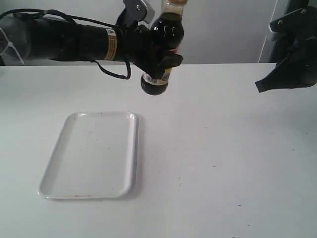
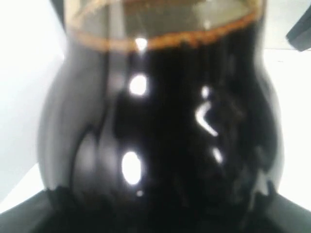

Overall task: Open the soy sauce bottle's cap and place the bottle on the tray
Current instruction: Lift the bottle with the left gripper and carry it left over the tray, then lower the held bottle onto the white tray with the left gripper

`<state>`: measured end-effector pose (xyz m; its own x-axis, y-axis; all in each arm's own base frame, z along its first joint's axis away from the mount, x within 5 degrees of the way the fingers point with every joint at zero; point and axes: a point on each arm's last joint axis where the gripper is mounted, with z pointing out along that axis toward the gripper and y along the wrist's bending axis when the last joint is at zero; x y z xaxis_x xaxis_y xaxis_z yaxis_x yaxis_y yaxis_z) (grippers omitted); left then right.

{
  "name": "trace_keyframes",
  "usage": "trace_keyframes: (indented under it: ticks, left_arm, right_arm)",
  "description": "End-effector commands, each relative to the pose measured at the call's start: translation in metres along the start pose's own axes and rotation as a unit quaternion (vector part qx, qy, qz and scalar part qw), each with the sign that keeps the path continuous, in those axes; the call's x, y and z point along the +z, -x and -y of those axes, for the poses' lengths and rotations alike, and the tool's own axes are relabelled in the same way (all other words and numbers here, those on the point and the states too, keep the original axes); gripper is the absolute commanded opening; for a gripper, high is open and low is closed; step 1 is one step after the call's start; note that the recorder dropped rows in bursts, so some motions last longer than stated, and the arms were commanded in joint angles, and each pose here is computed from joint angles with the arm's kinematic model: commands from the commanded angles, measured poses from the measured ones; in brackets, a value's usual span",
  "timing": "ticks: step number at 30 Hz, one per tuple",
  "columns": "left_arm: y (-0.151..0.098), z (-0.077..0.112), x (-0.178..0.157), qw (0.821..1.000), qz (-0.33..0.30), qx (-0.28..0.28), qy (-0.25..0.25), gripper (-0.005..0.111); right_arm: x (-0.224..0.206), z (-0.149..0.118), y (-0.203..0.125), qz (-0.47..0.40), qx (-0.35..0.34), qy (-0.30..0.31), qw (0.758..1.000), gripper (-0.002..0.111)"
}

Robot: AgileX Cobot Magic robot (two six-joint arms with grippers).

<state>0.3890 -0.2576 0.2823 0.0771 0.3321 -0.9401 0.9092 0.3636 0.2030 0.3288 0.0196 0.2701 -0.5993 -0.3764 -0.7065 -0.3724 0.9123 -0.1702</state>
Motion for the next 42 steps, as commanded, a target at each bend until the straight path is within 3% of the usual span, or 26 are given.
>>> trace_keyframes:
  ticks: [1,3,6,11,21,42]
  left_arm:
    - [0.023,-0.013,-0.029,0.999,0.041,-0.015,-0.004,0.0]
    - [0.018,-0.023,-0.041,0.998,0.053,-0.033,-0.004,0.0]
    - [-0.007,-0.043,-0.073,0.996,0.049,-0.057,0.046,0.0]
    - [-0.032,-0.05,-0.1,0.994,0.031,-0.075,0.078,0.0]
    - [-0.044,-0.033,-0.123,0.989,0.089,-0.076,0.093,0.0]
    - [-0.098,0.008,-0.133,0.978,0.107,-0.12,0.133,0.0]
  right_arm:
    - [0.0,0.004,0.001,0.007,0.004,-0.009,1.0,0.0]
    - [0.0,0.003,0.0,0.006,0.004,-0.008,1.0,0.0]
    - [0.0,0.004,0.001,0.007,0.004,-0.01,1.0,0.0]
    - [0.0,0.004,0.001,0.008,0.004,-0.01,1.0,0.0]
    - [0.0,0.004,0.001,0.007,0.004,-0.01,1.0,0.0]
    - [0.0,0.003,0.0,0.003,0.006,-0.005,1.0,0.0]
